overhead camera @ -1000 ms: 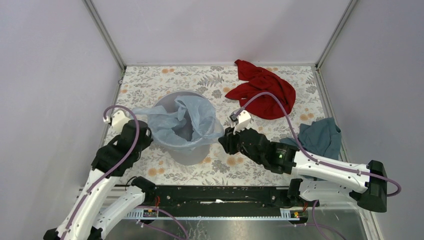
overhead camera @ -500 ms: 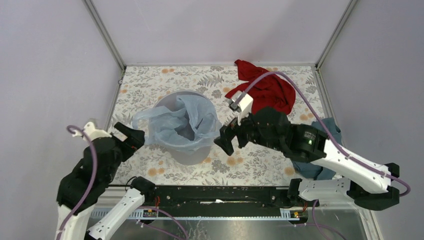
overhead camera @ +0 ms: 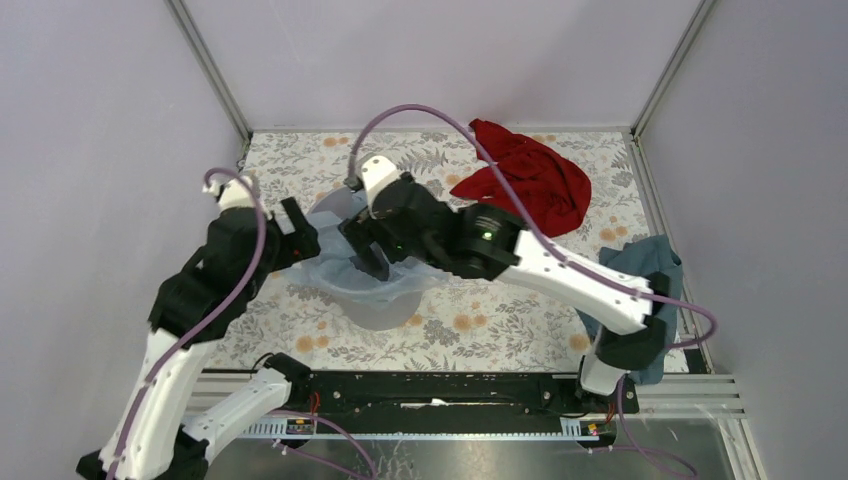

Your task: Put the trash bags into the trash bin

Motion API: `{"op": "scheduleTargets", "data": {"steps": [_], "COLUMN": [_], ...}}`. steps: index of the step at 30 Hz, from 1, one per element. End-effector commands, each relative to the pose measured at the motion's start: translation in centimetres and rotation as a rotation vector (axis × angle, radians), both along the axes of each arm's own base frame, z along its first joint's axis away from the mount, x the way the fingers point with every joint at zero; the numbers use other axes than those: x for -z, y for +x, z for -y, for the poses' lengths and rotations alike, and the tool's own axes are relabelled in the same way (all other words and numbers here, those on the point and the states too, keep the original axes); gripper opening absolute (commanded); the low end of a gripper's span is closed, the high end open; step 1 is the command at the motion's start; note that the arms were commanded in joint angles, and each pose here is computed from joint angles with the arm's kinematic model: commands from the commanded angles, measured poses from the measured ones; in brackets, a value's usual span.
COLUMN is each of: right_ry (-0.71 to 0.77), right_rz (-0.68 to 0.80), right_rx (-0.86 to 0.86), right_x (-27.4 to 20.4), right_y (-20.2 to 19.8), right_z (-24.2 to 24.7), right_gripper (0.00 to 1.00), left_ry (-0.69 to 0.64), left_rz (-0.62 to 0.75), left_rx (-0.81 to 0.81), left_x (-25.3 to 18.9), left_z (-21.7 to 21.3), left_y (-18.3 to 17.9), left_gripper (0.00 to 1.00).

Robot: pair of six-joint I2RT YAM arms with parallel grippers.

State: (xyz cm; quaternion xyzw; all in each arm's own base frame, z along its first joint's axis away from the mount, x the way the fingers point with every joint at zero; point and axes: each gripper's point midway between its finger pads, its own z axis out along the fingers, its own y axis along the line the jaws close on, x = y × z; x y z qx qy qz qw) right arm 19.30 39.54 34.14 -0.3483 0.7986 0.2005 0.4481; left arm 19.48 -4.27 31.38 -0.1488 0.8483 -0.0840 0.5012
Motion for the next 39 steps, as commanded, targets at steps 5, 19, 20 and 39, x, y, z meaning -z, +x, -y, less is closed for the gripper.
{"op": "scheduleTargets", "data": {"steps": [5, 19, 20, 39], "right_ry": [-0.230, -0.136, -0.132, 0.199], "right_rz": [0.228, 0.289, 0.287, 0.086], "right_rx": [0.313, 0.338, 0.338, 0.056], "right_x": [1.2, 0.4, 0.3, 1.4], "right_y": [4.2, 6.6, 7.0, 14.2], "right_z": [0.7, 2.4, 2.6, 5.0], "right_gripper": [0.68, 0.03, 0.00, 0.00], "left_ry": [0.120, 0.160, 0.165, 0.108], "left_rz": [0.048, 0.052, 0.049, -0.043], "left_rx": [-0.041, -0.214, -0.225, -0.289], "left_x": [-1.1, 0.6, 0.8, 7.1], "left_z": [-0.1, -2.4, -2.5, -3.3], "left_y": [4.4, 5.5, 5.7, 6.3], "left_gripper": [0.97, 0.39, 0.34, 0.19]}}
